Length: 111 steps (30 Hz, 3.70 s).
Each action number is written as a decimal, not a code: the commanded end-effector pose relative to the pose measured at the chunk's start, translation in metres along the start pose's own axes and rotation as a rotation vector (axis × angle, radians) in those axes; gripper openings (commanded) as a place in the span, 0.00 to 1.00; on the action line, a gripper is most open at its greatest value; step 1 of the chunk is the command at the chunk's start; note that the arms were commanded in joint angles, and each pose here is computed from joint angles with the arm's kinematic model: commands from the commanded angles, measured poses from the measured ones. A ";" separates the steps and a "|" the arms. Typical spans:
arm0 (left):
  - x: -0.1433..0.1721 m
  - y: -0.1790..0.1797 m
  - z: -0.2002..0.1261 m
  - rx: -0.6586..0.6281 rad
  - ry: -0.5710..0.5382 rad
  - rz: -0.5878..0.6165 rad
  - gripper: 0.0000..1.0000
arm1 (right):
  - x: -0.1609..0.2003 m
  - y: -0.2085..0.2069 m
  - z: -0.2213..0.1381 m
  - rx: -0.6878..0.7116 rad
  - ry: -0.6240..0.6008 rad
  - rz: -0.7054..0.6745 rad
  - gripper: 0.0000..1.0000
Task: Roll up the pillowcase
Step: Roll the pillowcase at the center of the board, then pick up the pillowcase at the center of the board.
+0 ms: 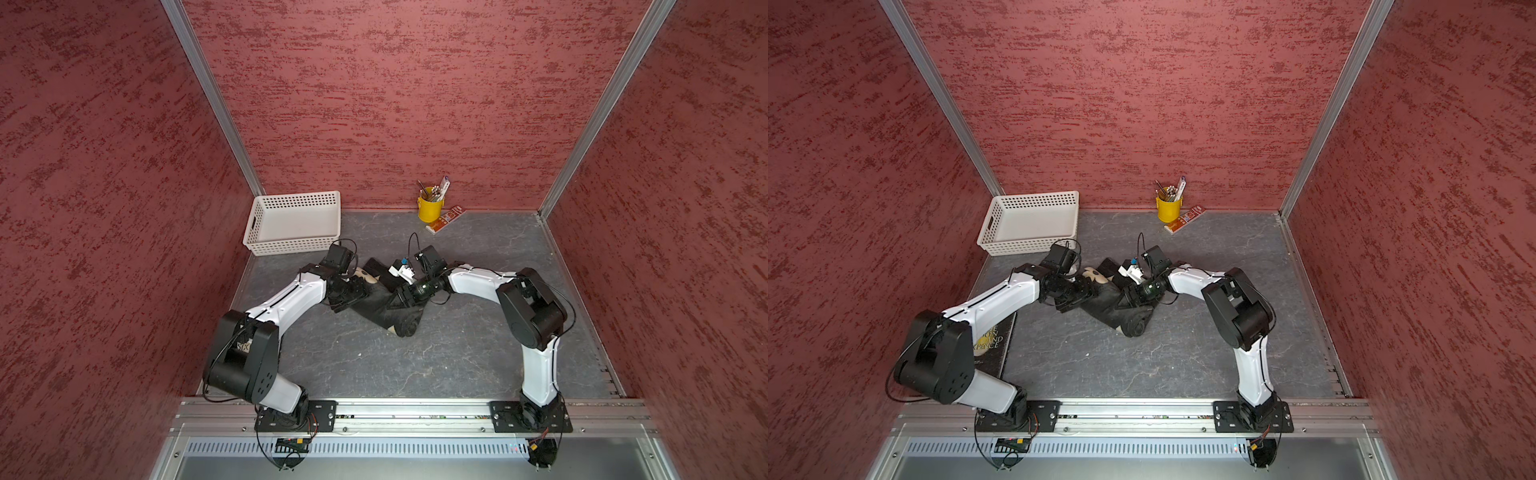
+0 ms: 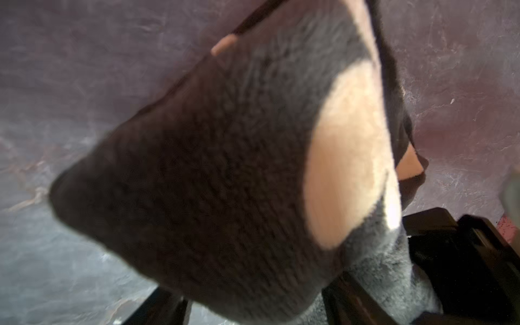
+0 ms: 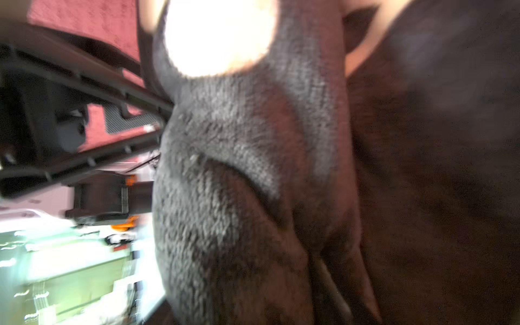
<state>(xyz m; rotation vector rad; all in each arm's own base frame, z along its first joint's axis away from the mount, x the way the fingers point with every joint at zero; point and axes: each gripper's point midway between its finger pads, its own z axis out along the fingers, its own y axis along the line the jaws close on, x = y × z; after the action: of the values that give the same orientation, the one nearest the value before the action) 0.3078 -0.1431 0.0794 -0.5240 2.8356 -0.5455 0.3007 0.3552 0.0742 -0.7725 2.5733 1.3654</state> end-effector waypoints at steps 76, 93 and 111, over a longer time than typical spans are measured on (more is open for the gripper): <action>-0.016 -0.096 0.032 0.573 -0.122 -0.141 0.99 | -0.031 -0.078 -0.045 -0.109 -0.121 0.330 0.24; -0.012 -0.113 0.024 0.815 -0.257 -0.039 1.00 | -0.032 -0.083 -0.051 -0.111 -0.133 0.341 0.26; -0.013 -0.111 0.074 0.679 -0.156 -0.051 1.00 | -0.031 -0.075 -0.048 -0.108 -0.123 0.318 0.27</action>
<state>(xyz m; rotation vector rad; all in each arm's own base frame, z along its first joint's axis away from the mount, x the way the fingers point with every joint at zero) 0.3698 -0.2484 0.0624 -0.5197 2.2668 -1.3316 0.3748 0.2945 0.0740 -0.3153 2.5657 1.6400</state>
